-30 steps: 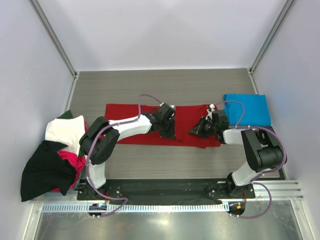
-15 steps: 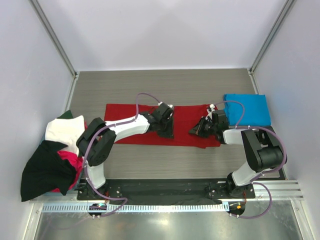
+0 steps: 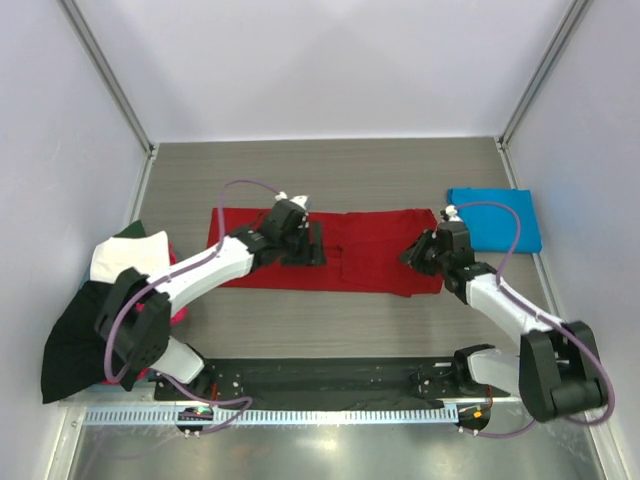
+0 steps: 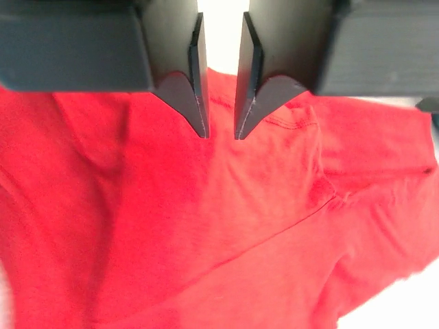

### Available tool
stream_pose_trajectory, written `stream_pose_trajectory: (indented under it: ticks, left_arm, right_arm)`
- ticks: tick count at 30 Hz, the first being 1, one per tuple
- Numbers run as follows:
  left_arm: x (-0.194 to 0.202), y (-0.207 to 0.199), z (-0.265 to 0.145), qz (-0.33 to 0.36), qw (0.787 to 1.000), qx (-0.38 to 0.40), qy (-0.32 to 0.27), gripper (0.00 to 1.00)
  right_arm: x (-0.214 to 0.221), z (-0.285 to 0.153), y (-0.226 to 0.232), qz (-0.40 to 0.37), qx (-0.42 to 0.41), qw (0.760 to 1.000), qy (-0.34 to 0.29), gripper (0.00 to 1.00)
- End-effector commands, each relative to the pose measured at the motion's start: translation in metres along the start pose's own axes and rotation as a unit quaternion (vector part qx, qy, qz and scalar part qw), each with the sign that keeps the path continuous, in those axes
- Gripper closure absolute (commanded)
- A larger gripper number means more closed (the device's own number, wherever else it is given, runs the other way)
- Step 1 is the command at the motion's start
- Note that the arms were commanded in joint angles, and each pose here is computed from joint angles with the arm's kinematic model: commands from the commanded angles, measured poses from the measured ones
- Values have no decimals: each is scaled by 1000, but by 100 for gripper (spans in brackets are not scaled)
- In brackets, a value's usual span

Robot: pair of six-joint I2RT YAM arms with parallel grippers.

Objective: Fold and stack the t-shirts
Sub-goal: Fold the tshirt

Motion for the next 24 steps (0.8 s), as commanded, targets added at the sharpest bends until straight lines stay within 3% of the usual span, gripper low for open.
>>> stream_pose_trajectory:
  ticks: [1,3,6,7,9,15,24]
  left_arm:
    - [-14,21,-14,-24,998,-5,-55,35]
    - [-13,28,-23,-40,996,5,-77,34]
    - [-14,35,-36,-54,993,14,-102,32]
    - [-16,40,-38,-56,992,5,-114,32]
    - [-17,43,-47,-56,990,2,-131,31]
    - [-22,47,-65,-49,985,0,-166,28]
    - [-19,50,-70,-49,985,-2,-168,28]
  right_arm:
    - [17,-24,-31,41,98,994,-1,73]
    - [11,-36,-40,60,131,989,-41,71]
    - [24,-46,-57,103,178,978,-42,71]
    - [31,-48,-59,114,179,977,-38,63]
    - [39,-49,-61,125,177,976,-32,60]
    - [50,-46,-66,141,169,975,-33,59]
    - [50,-31,-73,139,184,972,-32,62]
Point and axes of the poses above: each gripper's point midway between its finger pads, its own z axis out along the fingers, its own y axis along the line the jaws close on, x = y × z, the point moved 3 cm from there along -z, back along the fingers, and after that the axes turned 5 degrees about -z, right-handed, at the moved point
